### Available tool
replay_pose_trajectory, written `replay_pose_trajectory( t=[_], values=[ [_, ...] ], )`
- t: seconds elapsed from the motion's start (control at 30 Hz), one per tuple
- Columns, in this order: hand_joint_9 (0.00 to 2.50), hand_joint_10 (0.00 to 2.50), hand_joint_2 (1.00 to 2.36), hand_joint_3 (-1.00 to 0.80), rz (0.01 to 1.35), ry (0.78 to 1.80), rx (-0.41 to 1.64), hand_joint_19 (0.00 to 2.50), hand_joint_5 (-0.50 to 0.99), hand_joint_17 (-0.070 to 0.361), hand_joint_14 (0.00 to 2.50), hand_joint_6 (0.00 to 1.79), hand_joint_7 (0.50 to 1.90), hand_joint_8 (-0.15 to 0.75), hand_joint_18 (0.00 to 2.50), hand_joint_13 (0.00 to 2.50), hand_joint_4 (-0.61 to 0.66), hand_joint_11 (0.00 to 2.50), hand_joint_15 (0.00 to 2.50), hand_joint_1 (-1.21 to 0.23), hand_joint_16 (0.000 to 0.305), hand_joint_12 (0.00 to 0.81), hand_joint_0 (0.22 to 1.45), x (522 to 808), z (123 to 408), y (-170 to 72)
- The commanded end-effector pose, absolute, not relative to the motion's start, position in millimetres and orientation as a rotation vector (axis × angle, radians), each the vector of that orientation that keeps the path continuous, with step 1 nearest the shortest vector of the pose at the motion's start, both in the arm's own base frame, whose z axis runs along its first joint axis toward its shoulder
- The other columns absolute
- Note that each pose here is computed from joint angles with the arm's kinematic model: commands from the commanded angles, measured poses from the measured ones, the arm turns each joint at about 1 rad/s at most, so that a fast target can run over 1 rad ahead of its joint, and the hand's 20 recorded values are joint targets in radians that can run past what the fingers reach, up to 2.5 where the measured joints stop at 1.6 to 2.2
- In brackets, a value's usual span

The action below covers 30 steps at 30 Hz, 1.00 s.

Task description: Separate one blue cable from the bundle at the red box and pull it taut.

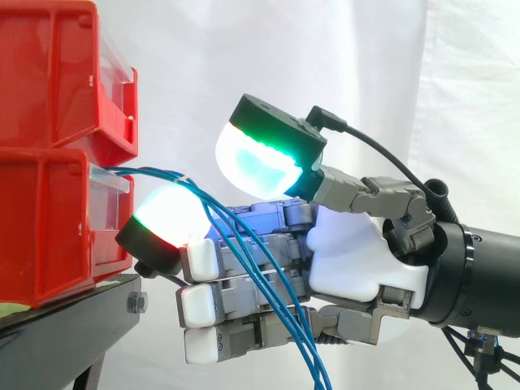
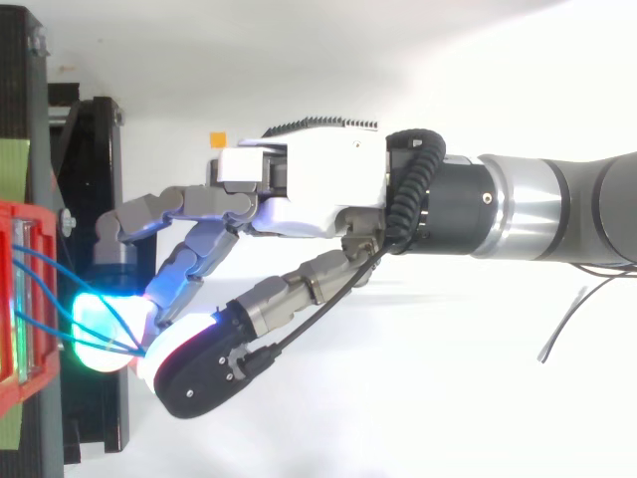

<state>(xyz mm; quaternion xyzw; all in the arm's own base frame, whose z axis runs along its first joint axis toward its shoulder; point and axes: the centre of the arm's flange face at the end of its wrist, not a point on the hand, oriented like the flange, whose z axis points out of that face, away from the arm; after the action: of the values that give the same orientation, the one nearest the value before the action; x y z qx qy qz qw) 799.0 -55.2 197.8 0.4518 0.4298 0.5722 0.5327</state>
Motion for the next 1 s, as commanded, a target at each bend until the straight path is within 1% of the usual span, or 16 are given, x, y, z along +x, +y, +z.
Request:
replay_pose_trajectory(
  t=[0.0,0.03,0.13,0.27,0.3,0.33,0.37,0.4,0.47,0.5,0.57,0.67,0.73,0.87,0.9,0.97],
  values=[
    [0.83,0.01,1.01,-0.34,1.366,1.024,1.076,0.43,-0.14,0.099,0.02,0.63,1.17,0.392,0.71,0.96,0.25,0.6,0.48,-0.74,0.044,0.422,0.66,799.3,198.1,-54.1],
    [0.84,0.01,1.01,-0.38,1.366,1.024,1.076,0.43,-0.15,0.099,0.02,0.67,1.1,0.392,0.71,0.96,0.26,0.6,0.48,-0.76,0.044,0.422,0.65,799.3,198.1,-54.1],
    [0.85,0.02,1.0,-0.46,1.366,1.024,1.076,0.43,-0.17,0.1,0.02,0.75,1.0,0.394,0.72,0.96,0.25,0.63,0.49,-0.77,0.044,0.427,0.63,799.4,198.1,-53.0],
    [0.88,0.02,1.0,-0.5,1.368,1.027,1.076,0.42,-0.18,0.099,0.02,0.82,0.96,0.397,0.74,0.99,0.24,0.69,0.51,-0.81,0.044,0.43,0.64,799.2,197.9,-53.8],
    [0.88,0.02,1.0,-0.49,1.367,1.028,1.077,0.41,-0.18,0.099,0.02,0.83,0.98,0.398,0.74,0.99,0.24,0.7,0.5,-0.81,0.044,0.43,0.65,799.1,197.7,-53.8],
    [0.89,0.02,1.01,-0.44,1.365,1.028,1.079,0.41,-0.18,0.098,0.02,0.84,0.97,0.398,0.75,1.0,0.22,0.7,0.5,-0.82,0.044,0.431,0.67,798.8,197.6,-56.1],
    [0.89,0.02,1.01,-0.35,1.365,1.029,1.08,0.41,-0.19,0.098,0.02,0.85,1.02,0.394,0.75,1.0,0.17,0.71,0.51,-0.83,0.044,0.431,0.68,798.7,197.4,-56.1],
    [0.87,0.02,1.02,-0.27,1.365,1.029,1.08,0.41,-0.2,0.099,0.02,0.87,1.05,0.389,0.75,1.0,0.15,0.71,0.52,-0.84,0.044,0.432,0.68,798.7,197.4,-56.1],
    [0.87,0.02,1.02,-0.21,1.363,1.028,1.079,0.41,-0.21,0.099,0.02,0.89,1.03,0.391,0.76,1.0,0.15,0.72,0.52,-0.85,0.044,0.428,0.69,798.8,197.6,-56.3],
    [0.86,0.02,1.02,-0.16,1.363,1.028,1.079,0.41,-0.21,0.099,0.02,0.89,1.05,0.386,0.76,1.0,0.14,0.73,0.52,-0.85,0.044,0.429,0.69,798.8,197.6,-56.3],
    [0.87,0.02,1.02,-0.13,1.363,1.028,1.079,0.41,-0.21,0.099,0.02,0.89,1.05,0.388,0.76,1.0,0.13,0.75,0.53,-0.85,0.044,0.429,0.69,798.8,197.6,-56.3],
    [0.89,0.02,1.02,-0.12,1.365,1.029,1.08,0.41,-0.21,0.1,0.02,0.91,0.99,0.389,0.75,1.0,0.16,0.77,0.53,-0.84,0.044,0.426,0.68,798.7,197.4,-56.1],
    [0.91,0.02,1.02,-0.13,1.363,1.028,1.08,0.42,-0.21,0.099,0.02,0.91,0.98,0.395,0.75,1.01,0.17,0.78,0.53,-0.84,0.044,0.425,0.68,798.6,197.4,-57.3],
    [0.94,0.02,1.02,-0.22,1.363,1.028,1.08,0.43,-0.19,0.101,0.02,0.9,1.01,0.407,0.77,1.03,0.18,0.79,0.53,-0.82,0.045,0.434,0.66,798.6,197.4,-57.3],
    [0.95,0.02,1.02,-0.26,1.365,1.028,1.081,0.43,-0.18,0.101,0.02,0.9,1.05,0.411,0.78,1.03,0.16,0.8,0.54,-0.81,0.045,0.434,0.66,798.6,197.4,-57.3],
    [0.99,0.02,1.01,-0.3,1.363,1.027,1.082,0.43,-0.17,0.101,0.02,0.9,1.07,0.415,0.78,1.04,0.15,0.81,0.54,-0.8,0.045,0.439,0.66,798.5,197.4,-58.6]
  ],
)
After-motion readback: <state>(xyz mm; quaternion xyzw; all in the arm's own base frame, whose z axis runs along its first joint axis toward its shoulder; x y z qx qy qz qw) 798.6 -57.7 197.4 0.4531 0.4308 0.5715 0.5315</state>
